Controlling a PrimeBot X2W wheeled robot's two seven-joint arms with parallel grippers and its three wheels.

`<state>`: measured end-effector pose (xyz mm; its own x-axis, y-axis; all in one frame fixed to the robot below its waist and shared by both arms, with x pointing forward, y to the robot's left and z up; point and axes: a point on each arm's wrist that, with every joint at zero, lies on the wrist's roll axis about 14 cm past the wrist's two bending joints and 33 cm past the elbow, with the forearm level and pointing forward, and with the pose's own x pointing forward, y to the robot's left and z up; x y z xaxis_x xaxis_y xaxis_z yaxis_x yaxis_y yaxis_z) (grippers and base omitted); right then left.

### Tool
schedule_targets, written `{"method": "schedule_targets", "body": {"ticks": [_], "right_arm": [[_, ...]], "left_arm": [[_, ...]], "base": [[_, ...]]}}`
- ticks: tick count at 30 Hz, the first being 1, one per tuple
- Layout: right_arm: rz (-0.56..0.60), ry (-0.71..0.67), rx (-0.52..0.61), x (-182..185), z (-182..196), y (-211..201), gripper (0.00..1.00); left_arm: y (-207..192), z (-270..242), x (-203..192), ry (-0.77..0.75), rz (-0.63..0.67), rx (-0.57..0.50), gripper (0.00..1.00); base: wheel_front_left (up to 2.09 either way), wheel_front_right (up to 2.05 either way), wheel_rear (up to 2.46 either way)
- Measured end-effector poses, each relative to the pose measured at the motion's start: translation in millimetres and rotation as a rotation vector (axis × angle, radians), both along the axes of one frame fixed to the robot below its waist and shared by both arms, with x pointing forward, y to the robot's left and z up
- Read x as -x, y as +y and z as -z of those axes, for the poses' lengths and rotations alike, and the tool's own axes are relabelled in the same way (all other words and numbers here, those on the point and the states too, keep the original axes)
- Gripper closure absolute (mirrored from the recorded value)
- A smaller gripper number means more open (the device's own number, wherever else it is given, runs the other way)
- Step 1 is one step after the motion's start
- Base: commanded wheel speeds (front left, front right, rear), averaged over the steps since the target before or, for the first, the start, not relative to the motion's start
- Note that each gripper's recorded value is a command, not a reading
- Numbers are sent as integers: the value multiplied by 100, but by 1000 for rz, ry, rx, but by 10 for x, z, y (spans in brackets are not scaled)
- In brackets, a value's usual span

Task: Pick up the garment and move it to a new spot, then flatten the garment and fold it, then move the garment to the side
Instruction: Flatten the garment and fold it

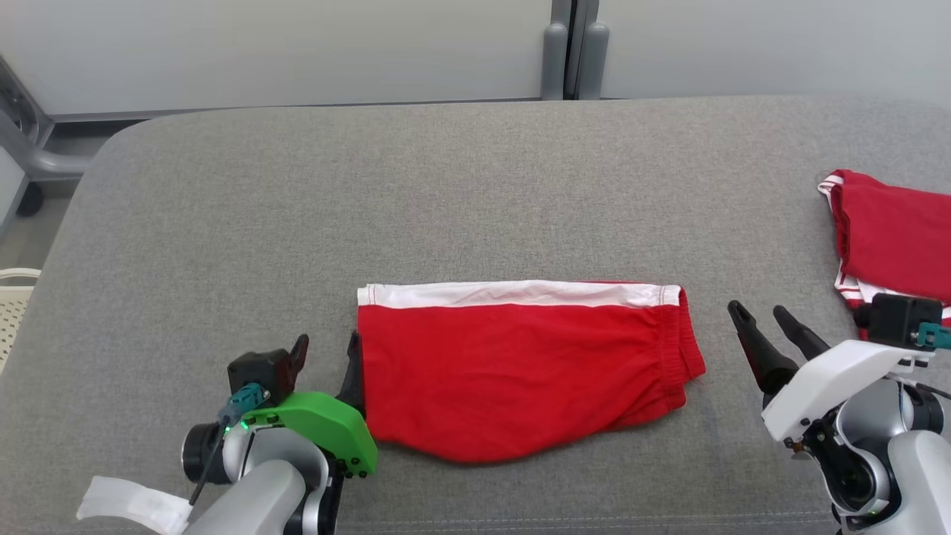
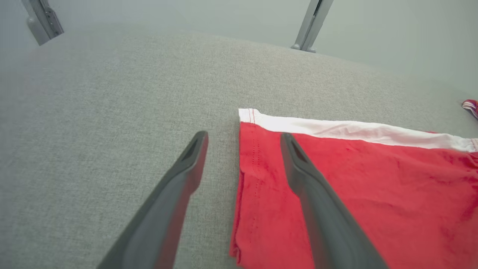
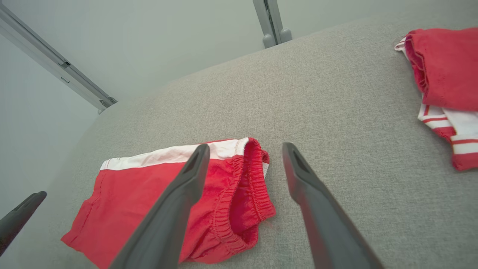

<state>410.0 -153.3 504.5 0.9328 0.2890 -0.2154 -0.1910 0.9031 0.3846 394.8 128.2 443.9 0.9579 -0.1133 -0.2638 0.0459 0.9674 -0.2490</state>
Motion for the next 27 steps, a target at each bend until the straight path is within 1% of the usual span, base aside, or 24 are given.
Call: {"method": "schedule_targets", "body": {"ticks": [5,9,11,16,21,27], "right_arm": [[27,-13,-2,109,16,-9,0],[49,-6,-16,235,65,1,0],[59,10,-26,299,116,10,0],[72,53,-34,402,244,29,0],[70,88,-34,432,355,71,0],[64,135,-37,434,517,126,0]], "left_arm": [[76,-410,-30,-153,12,-72,0],[177,-539,90,-204,3,-93,0],[235,-587,140,-223,2,-109,0],[370,-670,266,-248,-10,-111,0],[612,-707,372,-256,-64,-118,0],[759,-747,470,-269,-109,-109,0]], "base": [[0,0,0],[0,0,0],[0,0,0],[0,0,0],[0,0,0],[0,0,0]]}}
